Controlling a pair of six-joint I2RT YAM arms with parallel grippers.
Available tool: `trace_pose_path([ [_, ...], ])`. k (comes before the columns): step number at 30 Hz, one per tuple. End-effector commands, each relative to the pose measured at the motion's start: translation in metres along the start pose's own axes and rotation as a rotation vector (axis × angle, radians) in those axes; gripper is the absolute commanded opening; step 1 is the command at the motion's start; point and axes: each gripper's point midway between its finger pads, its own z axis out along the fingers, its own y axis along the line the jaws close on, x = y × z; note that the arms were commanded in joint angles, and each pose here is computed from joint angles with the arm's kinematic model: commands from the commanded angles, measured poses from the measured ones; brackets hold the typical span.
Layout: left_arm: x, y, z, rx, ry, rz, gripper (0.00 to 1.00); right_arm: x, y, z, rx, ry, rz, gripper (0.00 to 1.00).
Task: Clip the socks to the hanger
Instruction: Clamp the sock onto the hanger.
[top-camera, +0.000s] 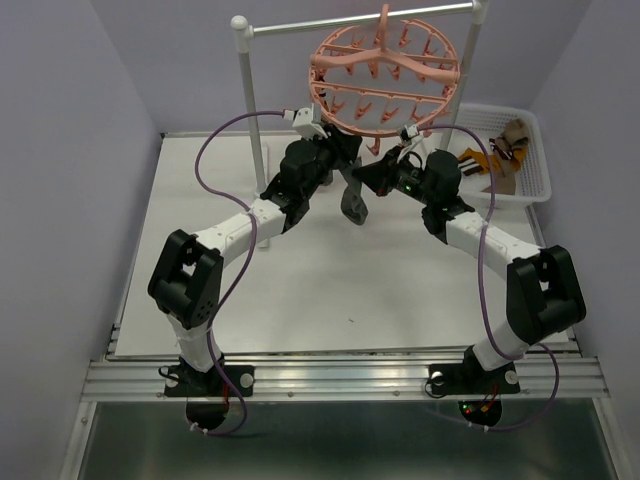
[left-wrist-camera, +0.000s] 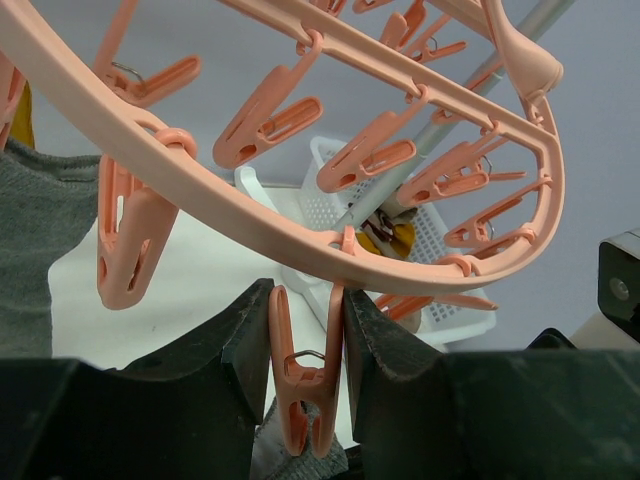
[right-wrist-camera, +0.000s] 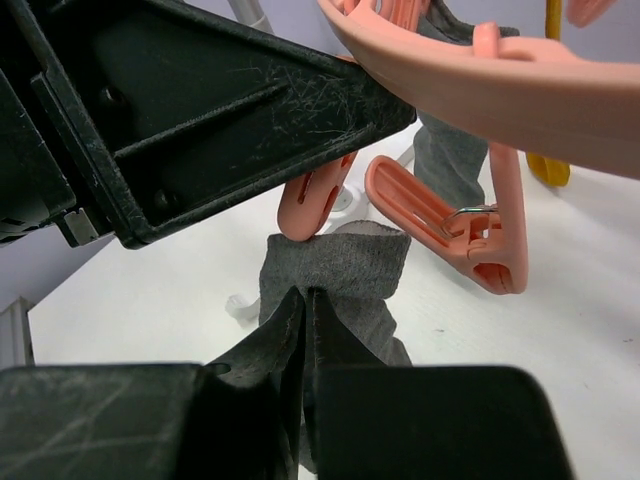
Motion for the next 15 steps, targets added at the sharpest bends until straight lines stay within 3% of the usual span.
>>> trace_pose_path([
  [1,-0.0414,-0.0158,-0.0063,0.024,-0.118,-0.038,0.0,-0.0306,0.0183,0.0039,-0.066,-0.08,-0.044,0.01],
  [15,-0.05,-0.013,-0.0073,0.005,-0.15,-0.025,0.0,-0.0262,0.0239,-0.0031,-0.073,-0.061,-0.031,0.01],
])
